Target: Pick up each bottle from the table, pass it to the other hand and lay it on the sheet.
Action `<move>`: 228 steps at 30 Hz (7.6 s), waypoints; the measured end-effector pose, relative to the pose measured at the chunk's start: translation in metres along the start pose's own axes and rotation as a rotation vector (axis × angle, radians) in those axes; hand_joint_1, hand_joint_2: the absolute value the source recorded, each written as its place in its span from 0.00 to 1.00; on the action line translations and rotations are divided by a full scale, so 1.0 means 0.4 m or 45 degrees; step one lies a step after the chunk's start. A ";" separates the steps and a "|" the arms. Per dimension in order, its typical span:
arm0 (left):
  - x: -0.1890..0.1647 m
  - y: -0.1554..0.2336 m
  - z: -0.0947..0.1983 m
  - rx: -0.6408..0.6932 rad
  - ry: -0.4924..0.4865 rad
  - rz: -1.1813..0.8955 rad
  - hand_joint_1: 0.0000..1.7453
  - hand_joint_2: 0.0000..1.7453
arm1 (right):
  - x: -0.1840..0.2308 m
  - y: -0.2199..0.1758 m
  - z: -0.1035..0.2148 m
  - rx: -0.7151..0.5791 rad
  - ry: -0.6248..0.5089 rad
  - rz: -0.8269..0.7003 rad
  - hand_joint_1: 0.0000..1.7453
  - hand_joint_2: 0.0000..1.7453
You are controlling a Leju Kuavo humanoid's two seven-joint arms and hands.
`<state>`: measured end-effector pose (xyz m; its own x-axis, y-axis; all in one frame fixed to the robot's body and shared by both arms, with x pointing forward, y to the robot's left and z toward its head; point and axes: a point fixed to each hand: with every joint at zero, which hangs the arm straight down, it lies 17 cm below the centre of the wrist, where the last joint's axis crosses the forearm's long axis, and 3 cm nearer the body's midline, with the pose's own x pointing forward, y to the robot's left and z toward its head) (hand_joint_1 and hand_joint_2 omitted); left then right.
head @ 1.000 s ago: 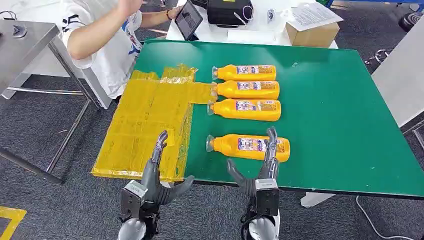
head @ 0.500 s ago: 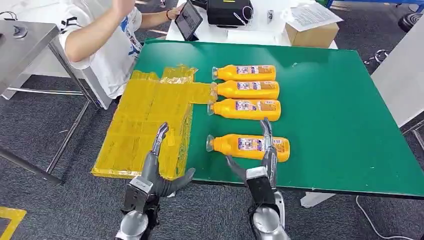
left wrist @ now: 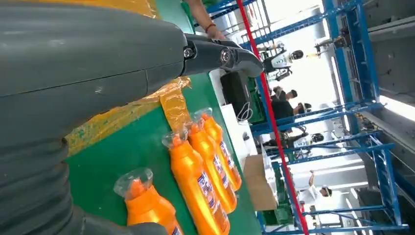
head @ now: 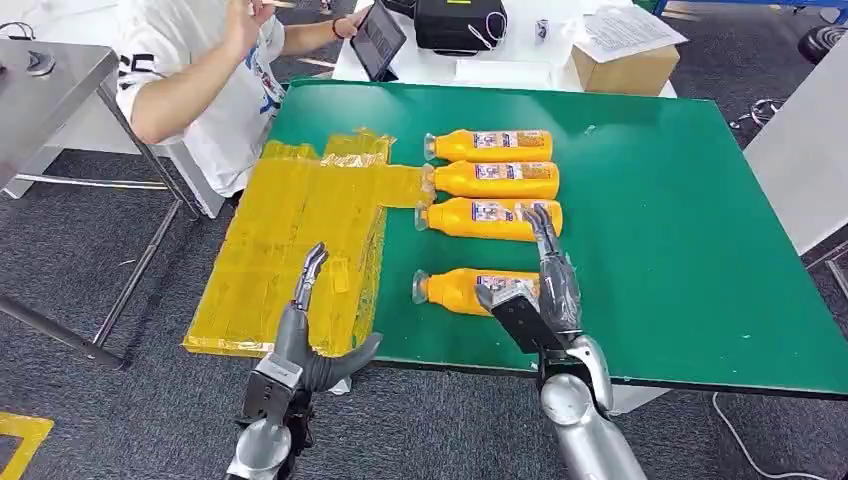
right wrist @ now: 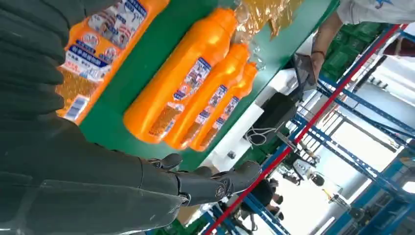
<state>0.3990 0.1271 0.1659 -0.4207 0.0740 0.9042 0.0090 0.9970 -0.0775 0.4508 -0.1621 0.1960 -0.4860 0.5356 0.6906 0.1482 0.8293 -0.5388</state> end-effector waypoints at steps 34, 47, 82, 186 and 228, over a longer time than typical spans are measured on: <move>-0.040 0.015 -0.009 -0.034 0.022 -0.065 0.00 1.00 | -0.267 0.102 0.111 0.815 0.231 0.386 0.00 1.00; -0.059 0.011 -0.010 -0.047 0.050 -0.061 0.00 1.00 | -0.340 0.082 0.087 0.878 0.300 0.508 0.00 1.00; -0.117 -0.030 0.001 -0.110 0.144 -0.016 0.00 1.00 | -0.442 0.150 0.090 1.035 0.443 0.463 1.00 1.00; -0.068 -0.134 0.066 -0.381 0.294 0.857 1.00 1.00 | 0.237 0.511 0.294 0.402 -0.200 -0.273 1.00 1.00; 0.013 0.085 -0.157 0.031 -0.022 0.187 1.00 1.00 | 0.319 0.370 0.153 0.234 -0.174 -0.706 0.00 0.00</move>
<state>0.4540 0.1629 0.1941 -0.4318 0.2181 0.8752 0.0497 0.9746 -0.2184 0.3580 0.0191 0.1748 -0.5563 -0.0046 0.8310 -0.3048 0.9314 -0.1988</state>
